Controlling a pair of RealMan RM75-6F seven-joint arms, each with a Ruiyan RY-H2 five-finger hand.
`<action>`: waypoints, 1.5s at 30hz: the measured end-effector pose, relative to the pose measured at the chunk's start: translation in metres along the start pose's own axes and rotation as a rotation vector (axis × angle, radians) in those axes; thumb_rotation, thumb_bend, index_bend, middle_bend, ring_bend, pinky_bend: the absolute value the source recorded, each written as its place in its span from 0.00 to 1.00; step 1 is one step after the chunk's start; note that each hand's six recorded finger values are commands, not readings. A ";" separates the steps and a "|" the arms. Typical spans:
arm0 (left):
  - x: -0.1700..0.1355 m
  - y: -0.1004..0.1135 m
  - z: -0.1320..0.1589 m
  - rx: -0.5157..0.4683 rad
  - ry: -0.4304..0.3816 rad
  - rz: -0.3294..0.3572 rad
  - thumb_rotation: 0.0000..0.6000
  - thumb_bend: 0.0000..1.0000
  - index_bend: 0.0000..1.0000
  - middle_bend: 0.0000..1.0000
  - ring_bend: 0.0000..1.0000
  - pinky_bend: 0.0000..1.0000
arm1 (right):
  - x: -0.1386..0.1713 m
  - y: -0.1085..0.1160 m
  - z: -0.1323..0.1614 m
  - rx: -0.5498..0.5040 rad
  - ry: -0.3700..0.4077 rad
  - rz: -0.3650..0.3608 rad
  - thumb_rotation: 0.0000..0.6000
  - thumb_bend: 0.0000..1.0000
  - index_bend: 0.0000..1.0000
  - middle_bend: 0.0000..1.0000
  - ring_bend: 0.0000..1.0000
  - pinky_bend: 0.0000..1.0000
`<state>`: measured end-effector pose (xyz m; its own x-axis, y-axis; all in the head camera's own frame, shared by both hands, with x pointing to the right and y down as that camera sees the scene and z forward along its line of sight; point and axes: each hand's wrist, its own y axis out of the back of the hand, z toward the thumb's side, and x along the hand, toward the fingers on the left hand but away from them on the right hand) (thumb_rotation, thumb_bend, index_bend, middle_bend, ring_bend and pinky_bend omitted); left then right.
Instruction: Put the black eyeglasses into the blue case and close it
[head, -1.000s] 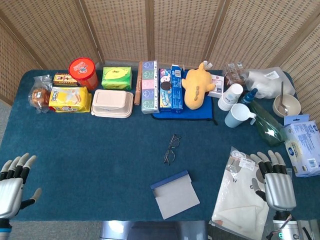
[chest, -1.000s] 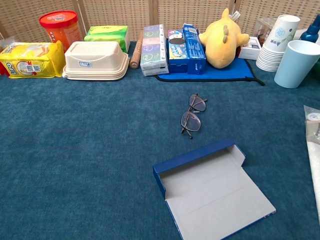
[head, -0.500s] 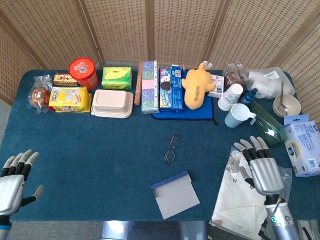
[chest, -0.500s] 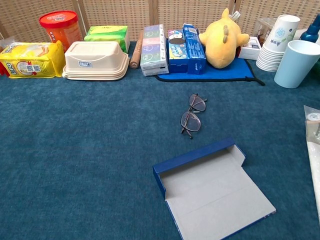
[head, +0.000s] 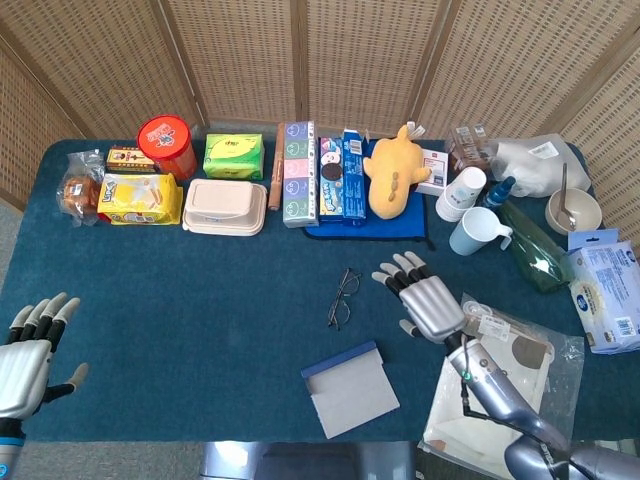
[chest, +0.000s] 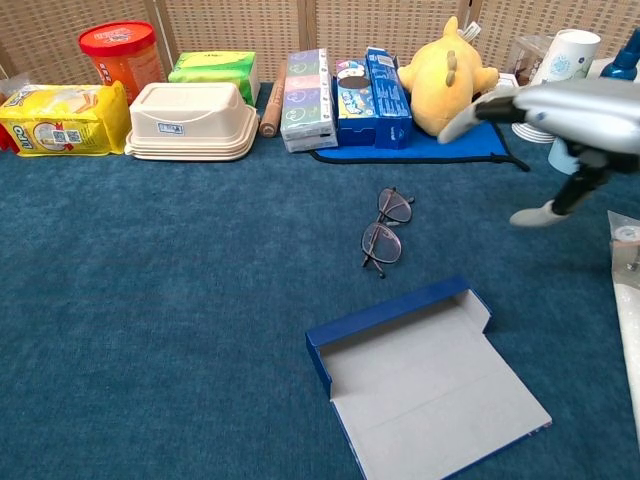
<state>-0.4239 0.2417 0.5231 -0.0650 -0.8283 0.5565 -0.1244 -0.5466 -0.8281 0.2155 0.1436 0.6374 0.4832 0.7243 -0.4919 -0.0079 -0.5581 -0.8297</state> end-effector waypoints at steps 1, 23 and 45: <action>0.000 0.000 0.000 0.000 -0.001 -0.001 1.00 0.27 0.06 0.06 0.00 0.00 | -0.006 -0.003 0.002 0.003 0.008 0.008 1.00 0.13 0.16 0.14 0.06 0.07; 0.000 0.002 -0.005 -0.019 -0.005 0.004 1.00 0.27 0.06 0.06 0.00 0.00 | -0.068 -0.038 0.036 0.063 0.097 0.009 1.00 0.03 0.12 0.14 0.02 0.07; -0.002 0.001 -0.015 -0.029 0.012 0.007 1.00 0.27 0.06 0.06 0.00 0.00 | -0.108 -0.052 0.061 0.092 0.114 0.001 1.00 0.03 0.09 0.11 0.00 0.07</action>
<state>-0.4386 0.2441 0.5221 -0.0776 -0.8306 0.5514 -0.1526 -0.5366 -0.8299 0.1102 0.1190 0.7176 0.5790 0.6705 -0.4639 -0.0864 -0.5153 -0.8526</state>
